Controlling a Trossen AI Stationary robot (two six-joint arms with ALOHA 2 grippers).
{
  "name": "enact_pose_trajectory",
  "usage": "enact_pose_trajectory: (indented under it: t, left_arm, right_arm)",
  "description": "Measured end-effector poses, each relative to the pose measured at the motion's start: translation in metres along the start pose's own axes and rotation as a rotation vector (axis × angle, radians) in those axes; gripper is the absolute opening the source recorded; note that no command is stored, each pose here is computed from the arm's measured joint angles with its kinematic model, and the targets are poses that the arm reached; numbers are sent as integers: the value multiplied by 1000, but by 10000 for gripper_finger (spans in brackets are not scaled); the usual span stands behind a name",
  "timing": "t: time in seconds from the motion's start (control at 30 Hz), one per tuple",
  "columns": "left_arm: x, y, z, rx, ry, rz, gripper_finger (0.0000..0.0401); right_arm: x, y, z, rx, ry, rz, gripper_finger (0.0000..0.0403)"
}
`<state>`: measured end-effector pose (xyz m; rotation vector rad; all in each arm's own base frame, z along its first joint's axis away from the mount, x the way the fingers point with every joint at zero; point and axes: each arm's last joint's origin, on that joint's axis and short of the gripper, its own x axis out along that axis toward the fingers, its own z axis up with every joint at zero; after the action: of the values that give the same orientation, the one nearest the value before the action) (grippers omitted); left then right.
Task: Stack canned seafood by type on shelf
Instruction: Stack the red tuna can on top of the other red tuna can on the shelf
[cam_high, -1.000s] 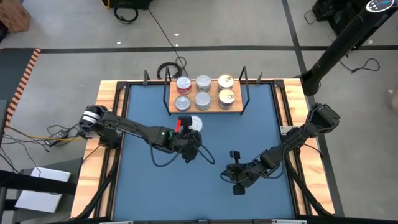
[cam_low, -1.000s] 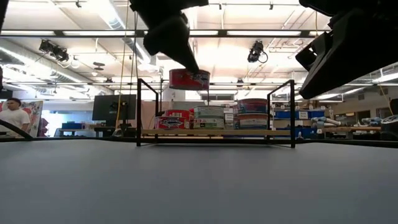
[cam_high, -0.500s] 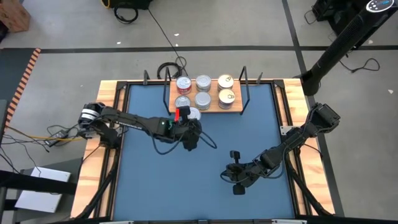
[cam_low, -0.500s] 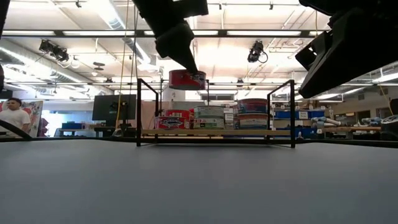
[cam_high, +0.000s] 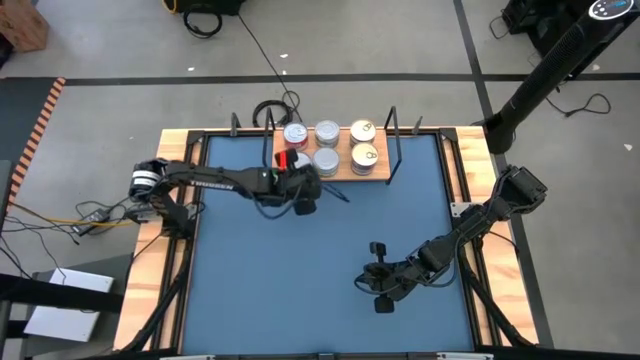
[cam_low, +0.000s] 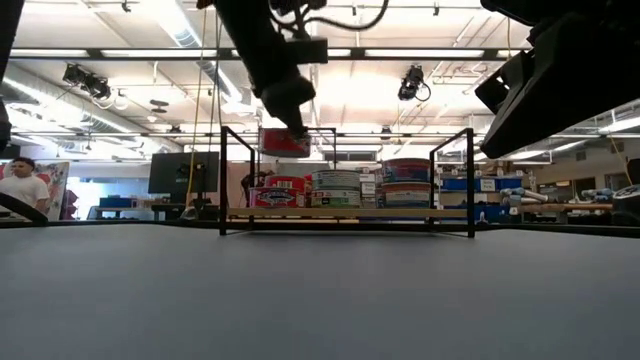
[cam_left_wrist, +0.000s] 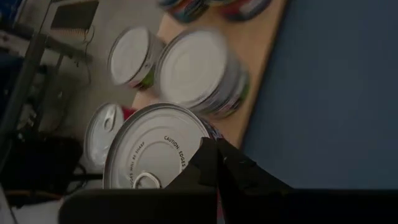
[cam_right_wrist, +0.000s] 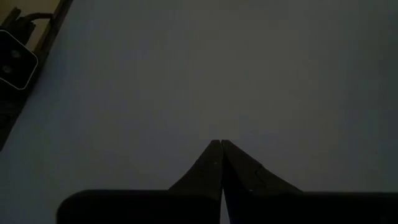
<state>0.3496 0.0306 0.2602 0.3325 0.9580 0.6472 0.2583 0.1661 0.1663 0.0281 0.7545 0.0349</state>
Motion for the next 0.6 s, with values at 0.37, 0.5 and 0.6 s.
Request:
enact_pose_trajectory:
  t: [0.37, 0.5, 0.6]
  left_arm:
    - [34, 22, -16, -31, 84, -25, 0]
    - [44, 22, -25, -48, 89, -26, 0]
    - [47, 21, -25, -64, 68, -44, 0]
  right_arm:
    - [0, 0, 0, 0, 0, 0, 16]
    - [0, 0, 0, 0, 0, 0, 16]
    - [0, 0, 0, 1, 0, 0, 12]
